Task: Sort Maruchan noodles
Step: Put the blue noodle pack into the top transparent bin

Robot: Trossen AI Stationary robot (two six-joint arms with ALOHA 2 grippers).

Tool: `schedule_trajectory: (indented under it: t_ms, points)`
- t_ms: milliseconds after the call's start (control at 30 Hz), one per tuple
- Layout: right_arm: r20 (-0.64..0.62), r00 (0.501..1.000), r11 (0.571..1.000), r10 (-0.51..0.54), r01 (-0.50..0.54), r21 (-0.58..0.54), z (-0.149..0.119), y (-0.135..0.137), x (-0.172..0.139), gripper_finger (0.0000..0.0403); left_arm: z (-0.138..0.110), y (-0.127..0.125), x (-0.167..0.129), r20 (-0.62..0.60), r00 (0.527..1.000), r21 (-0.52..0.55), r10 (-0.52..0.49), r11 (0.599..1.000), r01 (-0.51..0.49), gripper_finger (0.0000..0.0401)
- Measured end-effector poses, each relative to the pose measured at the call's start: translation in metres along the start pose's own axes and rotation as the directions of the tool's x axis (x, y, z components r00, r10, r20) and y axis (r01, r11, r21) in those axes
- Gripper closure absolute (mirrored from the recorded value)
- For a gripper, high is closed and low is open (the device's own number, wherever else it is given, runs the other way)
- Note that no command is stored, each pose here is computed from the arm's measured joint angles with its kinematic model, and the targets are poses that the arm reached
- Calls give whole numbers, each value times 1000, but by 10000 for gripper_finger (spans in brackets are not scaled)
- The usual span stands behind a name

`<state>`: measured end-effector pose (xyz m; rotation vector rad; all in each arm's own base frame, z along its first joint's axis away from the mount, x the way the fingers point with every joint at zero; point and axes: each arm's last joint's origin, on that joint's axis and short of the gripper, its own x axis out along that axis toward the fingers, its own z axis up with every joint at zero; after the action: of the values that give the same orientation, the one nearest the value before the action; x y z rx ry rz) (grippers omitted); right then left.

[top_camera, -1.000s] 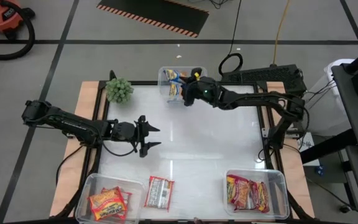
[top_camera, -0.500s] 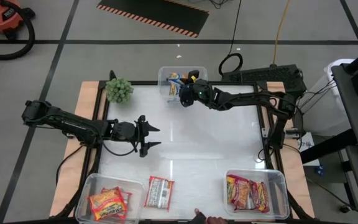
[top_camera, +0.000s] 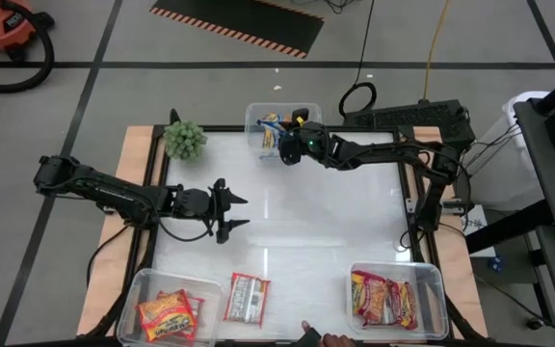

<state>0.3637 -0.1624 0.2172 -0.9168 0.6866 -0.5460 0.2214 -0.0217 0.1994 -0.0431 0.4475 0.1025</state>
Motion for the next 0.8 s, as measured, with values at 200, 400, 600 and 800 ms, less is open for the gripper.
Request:
schedule_trajectory:
  t_ms: [200,400,600,800]
  points:
    - [18,1000,999,23,-24,31,0,1,0,264,0,0,0,0,1000,-3,0,1000,0,109]
    - [36,999,998,36,-37,48,1,0,-1,264,0,0,0,0,1000,-3,0,1000,0,109]
    - [35,998,997,44,-46,65,1,-1,-4,263,0,0,0,0,1000,-6,0,1000,0,109]
    - [63,997,994,47,-52,91,2,-5,-7,246,0,0,0,-1,1000,-15,0,1000,0,109]
